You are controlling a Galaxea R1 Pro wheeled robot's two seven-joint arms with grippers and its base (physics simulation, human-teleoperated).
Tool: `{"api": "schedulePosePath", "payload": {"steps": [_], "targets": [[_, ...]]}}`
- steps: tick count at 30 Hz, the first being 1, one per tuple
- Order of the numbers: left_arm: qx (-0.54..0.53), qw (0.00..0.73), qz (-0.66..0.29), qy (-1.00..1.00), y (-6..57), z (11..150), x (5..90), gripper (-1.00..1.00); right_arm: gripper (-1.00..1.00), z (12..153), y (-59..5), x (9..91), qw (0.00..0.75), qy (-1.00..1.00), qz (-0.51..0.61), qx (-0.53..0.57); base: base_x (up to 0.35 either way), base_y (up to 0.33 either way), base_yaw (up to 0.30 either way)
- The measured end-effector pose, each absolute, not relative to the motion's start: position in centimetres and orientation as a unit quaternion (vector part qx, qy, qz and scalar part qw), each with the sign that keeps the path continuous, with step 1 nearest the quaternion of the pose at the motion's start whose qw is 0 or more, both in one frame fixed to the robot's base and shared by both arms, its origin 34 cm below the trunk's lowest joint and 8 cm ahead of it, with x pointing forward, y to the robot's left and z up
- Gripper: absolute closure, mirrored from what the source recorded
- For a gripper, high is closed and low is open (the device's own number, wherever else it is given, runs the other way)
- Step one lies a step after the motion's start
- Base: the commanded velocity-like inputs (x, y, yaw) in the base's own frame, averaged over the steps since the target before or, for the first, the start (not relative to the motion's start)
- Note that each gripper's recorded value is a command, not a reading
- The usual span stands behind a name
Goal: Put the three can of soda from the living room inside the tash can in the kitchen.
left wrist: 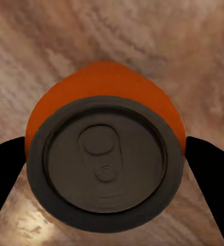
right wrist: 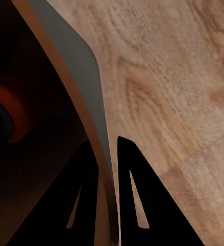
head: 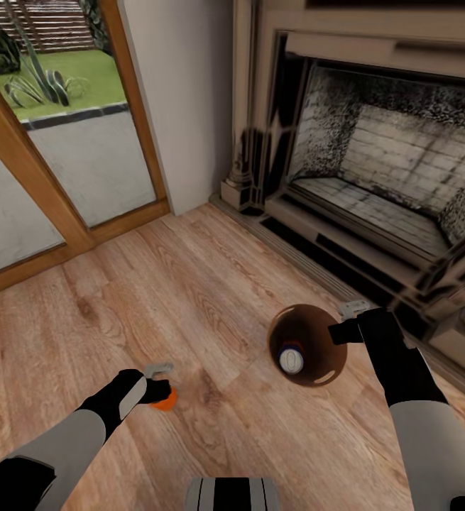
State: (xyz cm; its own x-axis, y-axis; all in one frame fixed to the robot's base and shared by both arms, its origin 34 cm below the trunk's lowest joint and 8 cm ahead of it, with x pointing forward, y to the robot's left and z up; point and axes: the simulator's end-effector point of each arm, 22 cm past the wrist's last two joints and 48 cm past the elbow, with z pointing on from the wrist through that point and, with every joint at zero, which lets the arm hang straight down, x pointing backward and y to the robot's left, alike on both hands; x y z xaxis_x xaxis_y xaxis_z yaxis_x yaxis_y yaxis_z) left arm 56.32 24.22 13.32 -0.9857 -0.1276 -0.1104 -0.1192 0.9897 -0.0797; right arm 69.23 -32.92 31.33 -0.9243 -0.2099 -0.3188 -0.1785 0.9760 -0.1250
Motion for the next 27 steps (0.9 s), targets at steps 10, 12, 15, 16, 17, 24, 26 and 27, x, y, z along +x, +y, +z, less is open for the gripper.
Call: {"api": "schedulePosePath", "payload": {"steps": [10,12,15,16,17,24,26,27], "targets": [[-0.060,0.074,-0.038,0.995,24.1,15.4,57.5,1.00,1.00,33.9,-32.9,69.9,0.187,0.976,-0.048,-0.098,0.000,0.000,0.000],[-0.060,0.078,-0.039,0.994,24.1,15.8,57.8,1.00,1.00,34.4,-32.9,70.0,0.191,0.976,-0.048,-0.098,0.000,0.000,0.000],[-0.060,0.083,-0.041,0.994,24.0,16.4,58.2,1.00,1.00,35.2,-32.9,70.2,0.197,0.974,-0.048,-0.097,0.000,0.000,0.000],[-0.060,0.085,-0.042,0.994,24.0,16.6,58.3,1.00,1.00,35.5,-32.9,70.2,0.199,0.974,-0.049,-0.097,0.000,0.000,0.000],[-0.060,0.087,-0.043,0.993,23.9,16.9,58.5,1.00,1.00,35.7,-32.9,70.3,0.201,0.974,-0.049,-0.097,0.000,0.000,0.000],[-0.058,0.106,-0.057,0.991,23.6,19.0,60.1,1.00,1.00,37.1,-32.3,70.4,0.208,0.971,-0.051,-0.108,0.000,0.000,0.000],[-0.053,0.113,-0.075,0.989,22.7,20.1,61.0,1.00,1.00,37.3,-31.7,70.4,0.208,0.971,-0.046,-0.111,0.000,0.000,0.000],[-0.051,0.117,-0.083,0.988,22.3,20.7,61.5,1.00,1.00,37.5,-31.6,70.4,0.209,0.970,-0.044,-0.112,0.000,0.000,0.000]]}}
